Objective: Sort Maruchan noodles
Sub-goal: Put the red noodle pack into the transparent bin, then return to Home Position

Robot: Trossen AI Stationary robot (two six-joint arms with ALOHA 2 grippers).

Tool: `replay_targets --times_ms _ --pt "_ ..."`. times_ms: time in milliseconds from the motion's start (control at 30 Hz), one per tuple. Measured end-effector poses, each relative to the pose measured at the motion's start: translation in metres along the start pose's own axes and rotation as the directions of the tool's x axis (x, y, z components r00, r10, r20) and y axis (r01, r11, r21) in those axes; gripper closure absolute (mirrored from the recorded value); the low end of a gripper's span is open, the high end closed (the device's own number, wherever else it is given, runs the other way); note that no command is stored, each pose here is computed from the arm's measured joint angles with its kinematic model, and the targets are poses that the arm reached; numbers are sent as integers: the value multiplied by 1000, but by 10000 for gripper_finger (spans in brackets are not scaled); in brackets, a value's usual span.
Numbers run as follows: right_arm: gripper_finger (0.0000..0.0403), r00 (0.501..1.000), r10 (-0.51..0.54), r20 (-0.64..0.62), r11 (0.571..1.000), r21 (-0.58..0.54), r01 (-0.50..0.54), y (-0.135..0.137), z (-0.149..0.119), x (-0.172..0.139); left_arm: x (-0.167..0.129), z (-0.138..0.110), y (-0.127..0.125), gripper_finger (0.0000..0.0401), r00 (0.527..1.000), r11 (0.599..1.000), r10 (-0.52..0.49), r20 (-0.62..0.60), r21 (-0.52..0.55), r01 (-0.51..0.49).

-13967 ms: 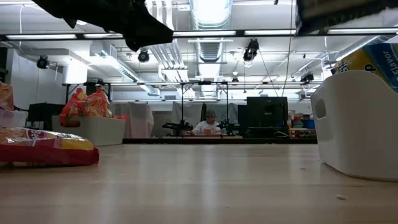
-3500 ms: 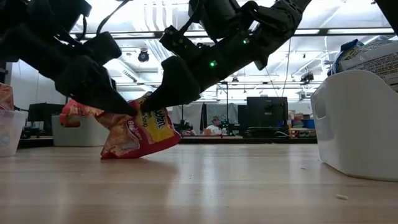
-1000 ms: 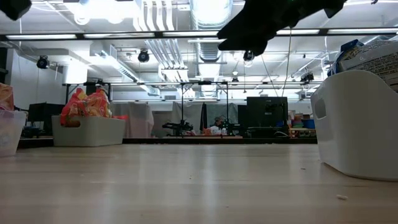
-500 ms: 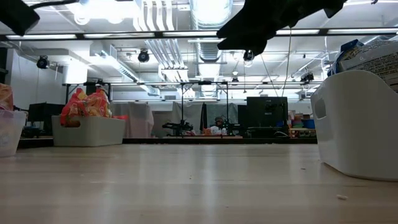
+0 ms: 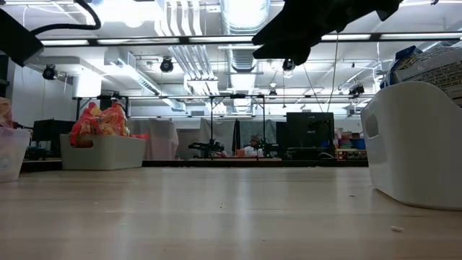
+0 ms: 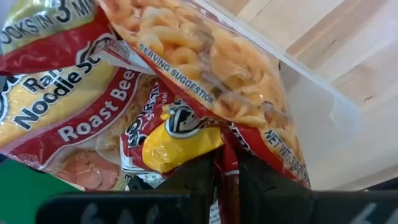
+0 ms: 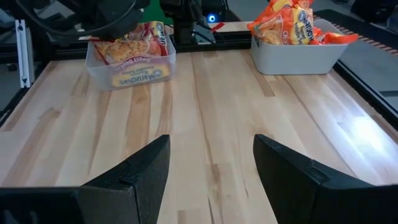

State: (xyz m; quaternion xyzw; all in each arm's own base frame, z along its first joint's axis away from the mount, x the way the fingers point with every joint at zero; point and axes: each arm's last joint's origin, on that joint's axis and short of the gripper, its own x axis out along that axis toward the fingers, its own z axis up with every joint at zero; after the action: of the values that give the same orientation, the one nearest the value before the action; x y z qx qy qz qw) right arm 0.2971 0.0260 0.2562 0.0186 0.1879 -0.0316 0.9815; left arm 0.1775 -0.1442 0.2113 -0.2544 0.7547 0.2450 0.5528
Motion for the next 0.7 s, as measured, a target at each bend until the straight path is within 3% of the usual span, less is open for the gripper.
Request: replay_targets --times_ms 167,367,500,633,700 --pt "183 1000 8 -2 1000 2 -8 3 0 0 -7 -3 4 360 1000 1000 -27 11 3 27" --pt "183 1000 13 -8 1000 1 -13 4 -2 -1 -20 -6 7 302 996 997 -70 56 24 68" --pt "183 999 41 -9 998 -41 -41 5 -2 -2 -33 -13 8 267 991 987 -104 83 133 92" --pt "184 996 87 -5 992 -88 -87 9 -5 -9 -55 -20 13 255 946 951 -160 284 301 71" --pt "183 995 102 4 987 -121 -101 10 -11 -15 -67 -23 17 258 866 915 -213 453 403 14"
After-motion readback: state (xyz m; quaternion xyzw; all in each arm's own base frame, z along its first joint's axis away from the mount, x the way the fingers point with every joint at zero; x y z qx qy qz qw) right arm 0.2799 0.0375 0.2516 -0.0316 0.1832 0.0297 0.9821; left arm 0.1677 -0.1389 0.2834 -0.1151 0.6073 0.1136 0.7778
